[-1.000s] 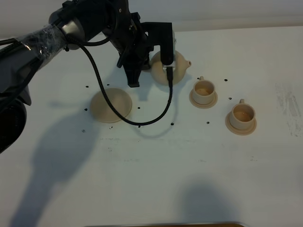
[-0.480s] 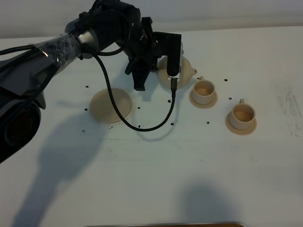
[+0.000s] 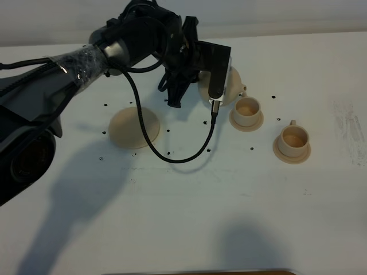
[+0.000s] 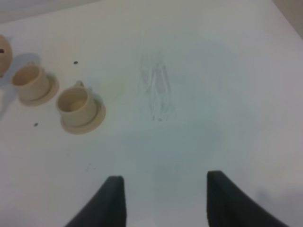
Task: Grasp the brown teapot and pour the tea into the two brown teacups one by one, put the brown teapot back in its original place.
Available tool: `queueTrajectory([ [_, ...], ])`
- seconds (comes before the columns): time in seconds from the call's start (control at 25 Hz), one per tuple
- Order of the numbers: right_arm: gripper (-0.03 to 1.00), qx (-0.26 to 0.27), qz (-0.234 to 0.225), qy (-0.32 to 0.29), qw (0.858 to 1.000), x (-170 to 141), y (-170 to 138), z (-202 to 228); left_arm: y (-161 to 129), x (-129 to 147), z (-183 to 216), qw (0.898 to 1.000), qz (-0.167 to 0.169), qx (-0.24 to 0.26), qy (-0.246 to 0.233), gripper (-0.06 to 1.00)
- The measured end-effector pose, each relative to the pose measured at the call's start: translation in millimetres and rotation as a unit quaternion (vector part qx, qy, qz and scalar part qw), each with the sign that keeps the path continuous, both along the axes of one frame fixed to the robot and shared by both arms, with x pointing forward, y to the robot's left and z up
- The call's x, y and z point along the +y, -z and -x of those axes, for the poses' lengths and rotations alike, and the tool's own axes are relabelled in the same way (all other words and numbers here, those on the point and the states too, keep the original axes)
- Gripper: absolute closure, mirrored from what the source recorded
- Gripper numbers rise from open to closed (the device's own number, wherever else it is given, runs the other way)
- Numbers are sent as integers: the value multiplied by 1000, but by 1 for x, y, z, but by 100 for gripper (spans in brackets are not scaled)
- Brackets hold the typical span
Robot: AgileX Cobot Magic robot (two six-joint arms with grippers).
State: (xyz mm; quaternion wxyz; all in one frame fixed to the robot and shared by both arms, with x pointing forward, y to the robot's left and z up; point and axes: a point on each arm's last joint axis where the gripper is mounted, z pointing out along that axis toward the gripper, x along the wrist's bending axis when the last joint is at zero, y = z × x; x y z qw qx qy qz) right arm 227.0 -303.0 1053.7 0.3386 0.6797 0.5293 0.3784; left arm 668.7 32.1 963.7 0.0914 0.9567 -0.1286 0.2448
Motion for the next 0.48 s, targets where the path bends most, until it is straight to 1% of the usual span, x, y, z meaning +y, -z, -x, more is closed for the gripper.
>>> queueTrajectory([
  [0.28,56,0,0,0,1000,0,0,0,-1,4,-3,999,-38,-28,16,86],
  [0.48,56,0,0,0,1000,0,0,0,-1,-1,-4,998,-42,-49,27,86],
])
